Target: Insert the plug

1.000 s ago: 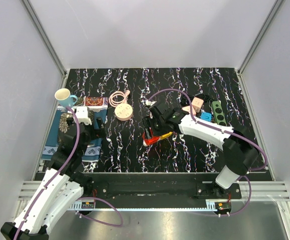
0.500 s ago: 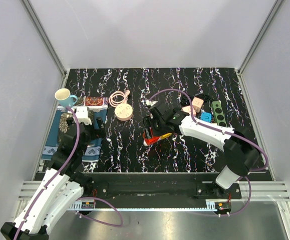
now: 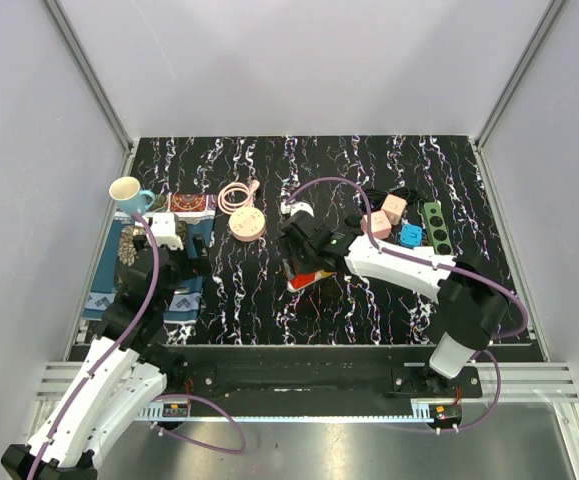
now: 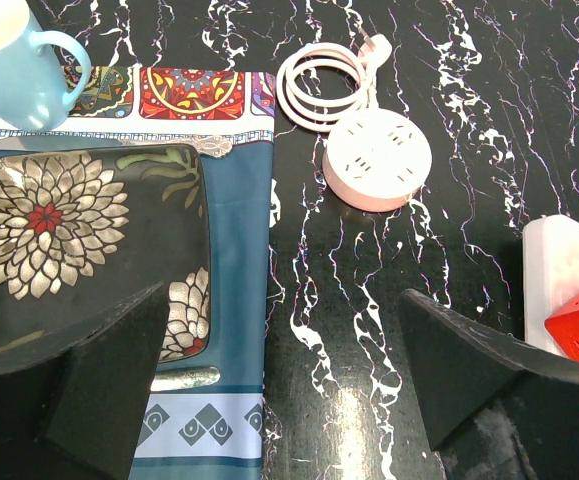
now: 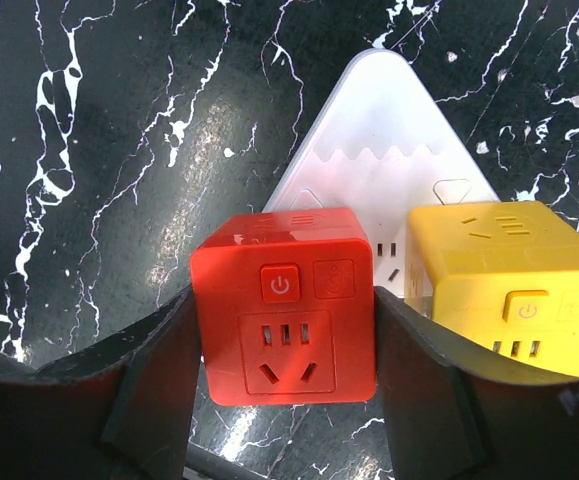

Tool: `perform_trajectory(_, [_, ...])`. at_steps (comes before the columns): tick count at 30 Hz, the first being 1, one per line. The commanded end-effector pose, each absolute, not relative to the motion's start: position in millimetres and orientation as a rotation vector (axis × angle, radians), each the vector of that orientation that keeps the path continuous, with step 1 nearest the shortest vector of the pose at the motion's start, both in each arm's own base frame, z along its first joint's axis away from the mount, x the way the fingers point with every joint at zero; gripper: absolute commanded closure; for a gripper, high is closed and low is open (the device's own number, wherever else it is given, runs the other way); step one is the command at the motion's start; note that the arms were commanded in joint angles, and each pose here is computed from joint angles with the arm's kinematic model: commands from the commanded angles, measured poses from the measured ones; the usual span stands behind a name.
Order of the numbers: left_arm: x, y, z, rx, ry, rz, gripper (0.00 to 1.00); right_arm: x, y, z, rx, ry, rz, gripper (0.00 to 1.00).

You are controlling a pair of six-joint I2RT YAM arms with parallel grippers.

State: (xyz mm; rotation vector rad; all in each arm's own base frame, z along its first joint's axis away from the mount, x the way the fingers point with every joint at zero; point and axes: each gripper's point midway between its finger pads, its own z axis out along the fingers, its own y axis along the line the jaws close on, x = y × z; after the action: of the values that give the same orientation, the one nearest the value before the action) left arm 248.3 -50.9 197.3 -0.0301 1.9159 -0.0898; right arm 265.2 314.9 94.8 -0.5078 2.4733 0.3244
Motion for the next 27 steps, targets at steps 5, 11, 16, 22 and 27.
perform_trajectory(5, [252,-47,202,-0.042,1.892,-0.072,0.01,248,271,51,-0.558,2.553,-0.017,1.0])
perform_trajectory(11, [253,-48,202,-0.042,1.897,-0.075,0.01,228,273,45,-0.518,2.514,0.045,1.0])
perform_trajectory(16, [253,-49,200,-0.038,1.902,-0.078,0.01,218,265,32,-0.521,2.487,0.018,1.0])
perform_trajectory(22, [253,-50,200,-0.037,1.904,-0.081,0.01,212,265,17,-0.527,2.499,0.004,1.0])
perform_trajectory(27, [253,-52,199,-0.033,1.91,-0.093,0.01,208,261,6,-0.569,2.554,-0.073,1.0])
